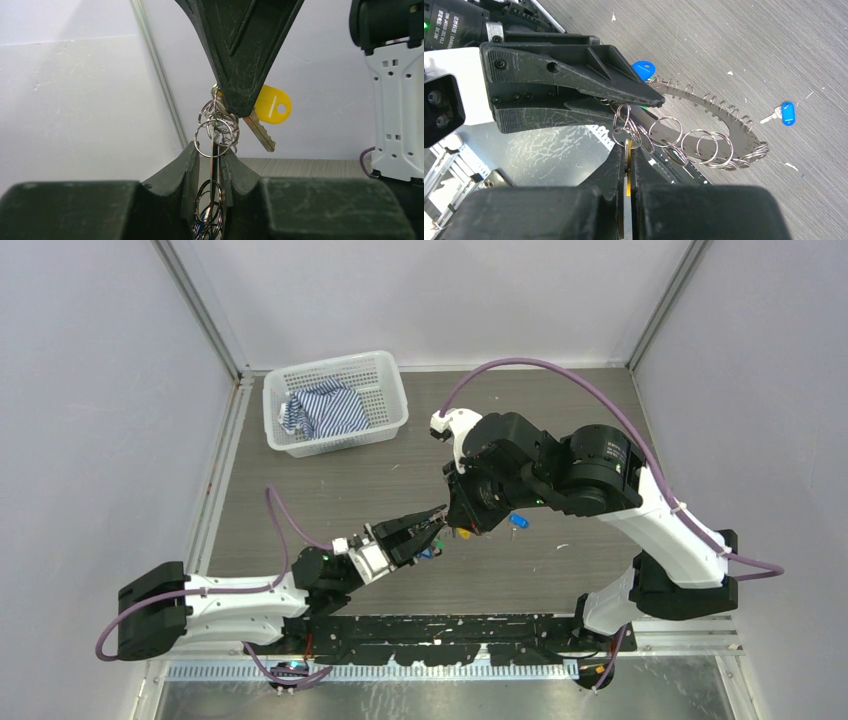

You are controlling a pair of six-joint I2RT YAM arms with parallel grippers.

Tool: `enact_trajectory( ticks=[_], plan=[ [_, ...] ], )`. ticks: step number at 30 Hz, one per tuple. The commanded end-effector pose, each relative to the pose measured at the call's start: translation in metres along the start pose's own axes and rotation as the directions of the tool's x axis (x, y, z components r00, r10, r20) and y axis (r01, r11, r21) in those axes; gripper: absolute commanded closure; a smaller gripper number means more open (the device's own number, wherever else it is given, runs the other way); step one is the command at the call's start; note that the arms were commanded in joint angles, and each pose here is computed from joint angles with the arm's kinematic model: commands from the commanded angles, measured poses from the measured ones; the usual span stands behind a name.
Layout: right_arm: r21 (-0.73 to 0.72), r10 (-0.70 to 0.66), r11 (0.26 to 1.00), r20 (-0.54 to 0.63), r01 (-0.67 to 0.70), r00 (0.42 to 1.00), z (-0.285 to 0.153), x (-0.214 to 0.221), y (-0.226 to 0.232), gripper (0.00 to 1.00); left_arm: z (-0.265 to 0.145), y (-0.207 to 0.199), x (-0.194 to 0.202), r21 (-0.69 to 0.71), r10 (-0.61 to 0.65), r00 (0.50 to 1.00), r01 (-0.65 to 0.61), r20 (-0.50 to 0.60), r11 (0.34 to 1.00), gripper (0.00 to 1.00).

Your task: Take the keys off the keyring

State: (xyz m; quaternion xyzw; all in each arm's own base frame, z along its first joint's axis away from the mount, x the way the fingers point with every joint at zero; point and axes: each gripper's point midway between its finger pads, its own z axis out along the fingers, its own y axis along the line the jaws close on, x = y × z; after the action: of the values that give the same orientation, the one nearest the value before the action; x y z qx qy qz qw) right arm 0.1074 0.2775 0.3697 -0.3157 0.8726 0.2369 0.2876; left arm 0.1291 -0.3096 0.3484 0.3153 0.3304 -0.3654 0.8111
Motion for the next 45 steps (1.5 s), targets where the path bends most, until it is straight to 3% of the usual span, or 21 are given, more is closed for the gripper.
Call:
enact_trajectory(
  ticks=[1,10,16,28,36,45],
  plan=[
    [-0.010,-0.019,1.000,0.026,0.019,0.999,-0.024,-0.001,-0.006,0.99,0.005,0.008,-0.013,-0.008,-0.020,0.999,0.020,0.032,1.000,1.00],
    [-0.080,-0.018,0.997,-0.057,0.014,0.998,-0.018,0.014,0.007,0.99,0.010,0.013,-0.009,-0.013,-0.044,0.999,0.044,0.007,0.999,1.00],
    [-0.106,-0.014,0.994,0.037,0.018,0.999,-0.028,-0.003,0.011,0.99,0.004,0.025,-0.014,-0.029,-0.121,0.990,0.124,0.076,0.992,1.00],
    [-0.149,-0.024,0.988,0.093,0.037,0.995,-0.029,-0.019,0.021,0.99,0.017,0.003,0.011,0.090,-0.148,0.988,0.152,-0.051,0.984,1.00],
    [-0.203,-0.043,0.977,0.079,0.059,0.996,-0.022,-0.023,0.035,0.99,0.021,0.001,0.028,0.091,-0.133,0.984,0.144,-0.119,0.985,1.00],
    [-0.155,-0.028,0.987,0.031,0.032,0.999,-0.012,-0.008,0.024,0.99,0.015,0.007,-0.003,0.081,-0.106,0.994,0.102,0.039,0.991,1.00]
  ],
)
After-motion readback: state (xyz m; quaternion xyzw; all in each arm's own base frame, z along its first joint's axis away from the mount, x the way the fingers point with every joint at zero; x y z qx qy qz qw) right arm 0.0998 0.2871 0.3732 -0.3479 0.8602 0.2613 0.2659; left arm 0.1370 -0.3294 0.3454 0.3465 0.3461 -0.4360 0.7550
